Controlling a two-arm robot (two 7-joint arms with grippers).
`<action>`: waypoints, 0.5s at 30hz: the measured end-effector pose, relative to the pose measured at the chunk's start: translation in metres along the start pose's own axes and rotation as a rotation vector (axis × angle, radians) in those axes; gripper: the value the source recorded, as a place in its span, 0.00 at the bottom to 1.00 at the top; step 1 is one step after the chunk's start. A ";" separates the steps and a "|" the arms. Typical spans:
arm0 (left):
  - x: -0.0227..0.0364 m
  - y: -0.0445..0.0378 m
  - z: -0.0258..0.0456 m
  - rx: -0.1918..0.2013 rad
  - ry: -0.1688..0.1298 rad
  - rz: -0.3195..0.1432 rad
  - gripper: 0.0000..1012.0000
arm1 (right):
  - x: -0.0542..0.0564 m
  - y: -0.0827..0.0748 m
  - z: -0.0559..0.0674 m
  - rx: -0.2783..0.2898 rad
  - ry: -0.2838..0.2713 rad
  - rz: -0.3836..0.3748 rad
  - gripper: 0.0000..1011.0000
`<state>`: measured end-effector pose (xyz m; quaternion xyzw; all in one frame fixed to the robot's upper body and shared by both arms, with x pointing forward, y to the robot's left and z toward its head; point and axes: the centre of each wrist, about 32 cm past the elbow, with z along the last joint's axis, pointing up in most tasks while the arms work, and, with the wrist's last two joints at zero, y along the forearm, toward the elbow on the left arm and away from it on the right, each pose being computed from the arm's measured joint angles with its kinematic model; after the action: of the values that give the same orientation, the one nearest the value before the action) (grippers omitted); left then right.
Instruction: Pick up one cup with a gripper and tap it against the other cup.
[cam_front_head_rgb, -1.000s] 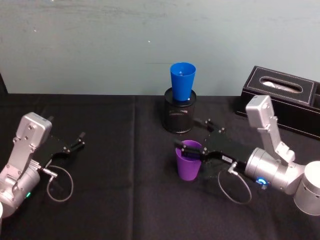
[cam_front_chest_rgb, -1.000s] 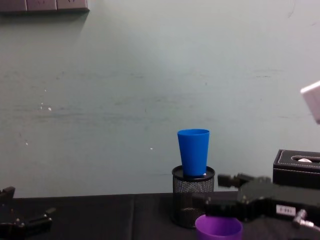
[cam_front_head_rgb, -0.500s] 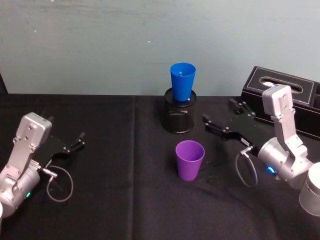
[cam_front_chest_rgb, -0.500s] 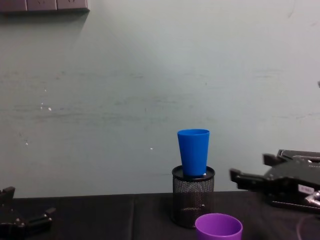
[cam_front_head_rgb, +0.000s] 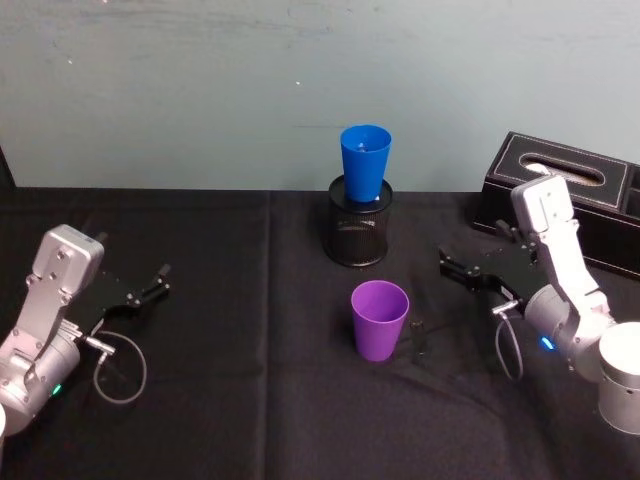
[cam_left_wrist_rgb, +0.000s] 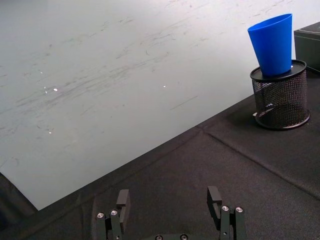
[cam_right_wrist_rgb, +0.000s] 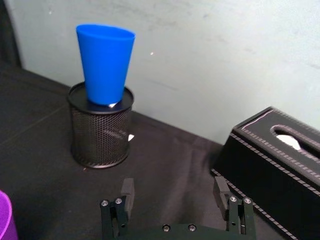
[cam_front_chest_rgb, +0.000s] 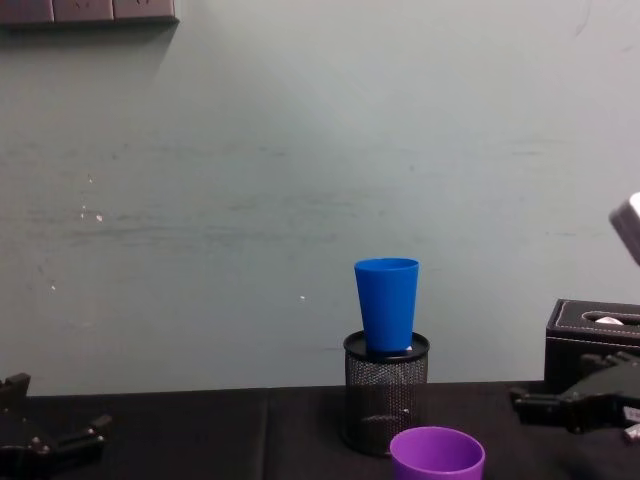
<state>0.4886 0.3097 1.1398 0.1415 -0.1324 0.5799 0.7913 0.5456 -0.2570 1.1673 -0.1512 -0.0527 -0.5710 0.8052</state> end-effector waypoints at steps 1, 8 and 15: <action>0.0000 0.0000 0.0000 0.000 0.000 0.000 1.00 | 0.000 0.001 0.000 -0.006 0.002 0.005 0.99; 0.0000 0.0000 0.0000 0.000 0.000 0.000 1.00 | -0.002 0.004 0.001 -0.020 0.014 0.027 0.99; 0.0000 0.0000 0.0000 0.000 0.000 0.000 1.00 | -0.002 0.004 0.001 -0.018 0.011 0.022 0.99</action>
<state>0.4886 0.3097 1.1398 0.1415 -0.1325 0.5799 0.7913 0.5484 -0.2542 1.1668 -0.1561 -0.0414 -0.5632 0.8104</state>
